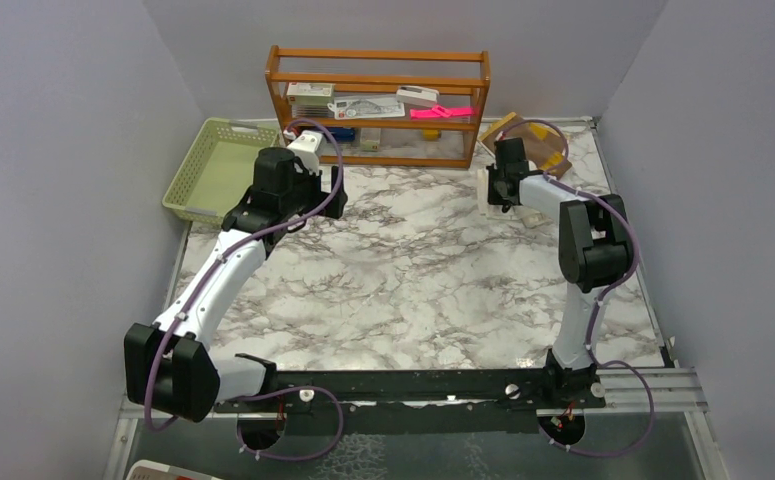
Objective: Roll the towels
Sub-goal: Flatten out the towel at the center of the board.
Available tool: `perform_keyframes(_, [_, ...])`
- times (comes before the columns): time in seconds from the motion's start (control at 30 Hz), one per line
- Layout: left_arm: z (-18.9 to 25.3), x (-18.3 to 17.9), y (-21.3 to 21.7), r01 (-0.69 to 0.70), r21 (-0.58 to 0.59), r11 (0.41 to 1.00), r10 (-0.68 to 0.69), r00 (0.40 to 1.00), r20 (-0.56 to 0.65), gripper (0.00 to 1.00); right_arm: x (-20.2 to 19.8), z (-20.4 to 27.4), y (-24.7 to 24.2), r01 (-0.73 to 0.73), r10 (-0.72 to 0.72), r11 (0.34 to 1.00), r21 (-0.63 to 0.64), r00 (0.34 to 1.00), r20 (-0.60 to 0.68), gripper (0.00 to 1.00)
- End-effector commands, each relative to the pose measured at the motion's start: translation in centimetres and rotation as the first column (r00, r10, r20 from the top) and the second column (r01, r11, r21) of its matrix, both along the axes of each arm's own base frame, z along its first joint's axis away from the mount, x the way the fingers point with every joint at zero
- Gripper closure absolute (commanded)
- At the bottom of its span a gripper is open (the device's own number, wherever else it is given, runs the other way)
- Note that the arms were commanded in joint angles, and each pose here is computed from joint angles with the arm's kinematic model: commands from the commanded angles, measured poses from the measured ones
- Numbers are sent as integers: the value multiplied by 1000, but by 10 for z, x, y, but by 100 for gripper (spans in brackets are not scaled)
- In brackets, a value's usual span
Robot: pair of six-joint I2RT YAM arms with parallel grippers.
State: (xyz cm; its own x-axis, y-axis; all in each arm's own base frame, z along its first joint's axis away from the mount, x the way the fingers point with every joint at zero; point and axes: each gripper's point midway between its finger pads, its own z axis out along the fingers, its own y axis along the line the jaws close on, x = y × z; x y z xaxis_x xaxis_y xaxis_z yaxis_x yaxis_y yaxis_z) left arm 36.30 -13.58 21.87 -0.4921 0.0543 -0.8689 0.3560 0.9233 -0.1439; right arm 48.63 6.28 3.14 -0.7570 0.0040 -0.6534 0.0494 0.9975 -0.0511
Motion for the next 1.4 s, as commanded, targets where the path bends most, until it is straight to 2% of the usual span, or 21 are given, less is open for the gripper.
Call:
perform_keyframes(0.0, [11,5,0,-3,-20,1000,4,1000,4,1,-7,7,4,-5,6,1000,23,1000,-14,99])
perform_keyframes(0.2, [58,21,-2,-32,-69,997,35,998,48,1,-17,65,19,-52,43,991,120,996,72,99])
perform_keyframes(0.33, [85,32,-8,-44,-109,993,48,998,35,1,-28,110,30,-105,89,979,174,992,94,99])
perform_keyframes(0.47, [78,44,2,-152,-102,983,149,988,-27,1,-46,152,49,-129,92,943,307,987,132,99])
perform_keyframes(0.53, [61,58,-12,-126,-145,981,120,992,-48,1,-42,177,80,-216,133,877,430,967,215,99])
perform_keyframes(0.6, [45,74,-28,-96,-212,973,85,995,-59,1,-38,197,113,-297,182,847,442,941,283,99])
perform_keyframes(0.67, [45,80,-49,-35,-314,949,27,999,-30,1,-42,218,148,-388,258,838,383,901,348,99])
perform_keyframes(0.73, [59,72,-69,60,-412,909,-53,998,29,1,-54,244,173,-460,318,823,333,859,401,99])
perform_keyframes(0.77, [68,66,-77,109,-428,897,-87,994,69,1,-63,260,184,-503,345,795,339,835,429,99])
perform_keyframes(0.87, [82,45,-82,180,-406,896,-136,982,135,1,-87,305,206,-613,404,699,367,763,505,99])
perform_keyframes(0.93, [93,25,-81,226,-406,886,-166,970,178,1,-95,342,217,-666,424,657,354,714,557,99])
perform_keyframes(1.03, [111,-9,-82,304,-433,849,-216,946,242,1,-100,370,229,-710,445,616,341,671,593,99])
perform_keyframes(1.2, [94,-23,-72,269,-410,871,-191,956,222,1,-101,381,246,-757,486,549,355,635,601,99])
perform_keyframes(1.37, [77,-13,-66,220,-375,901,-154,968,198,1,-110,383,247,-769,502,529,358,624,599,99])
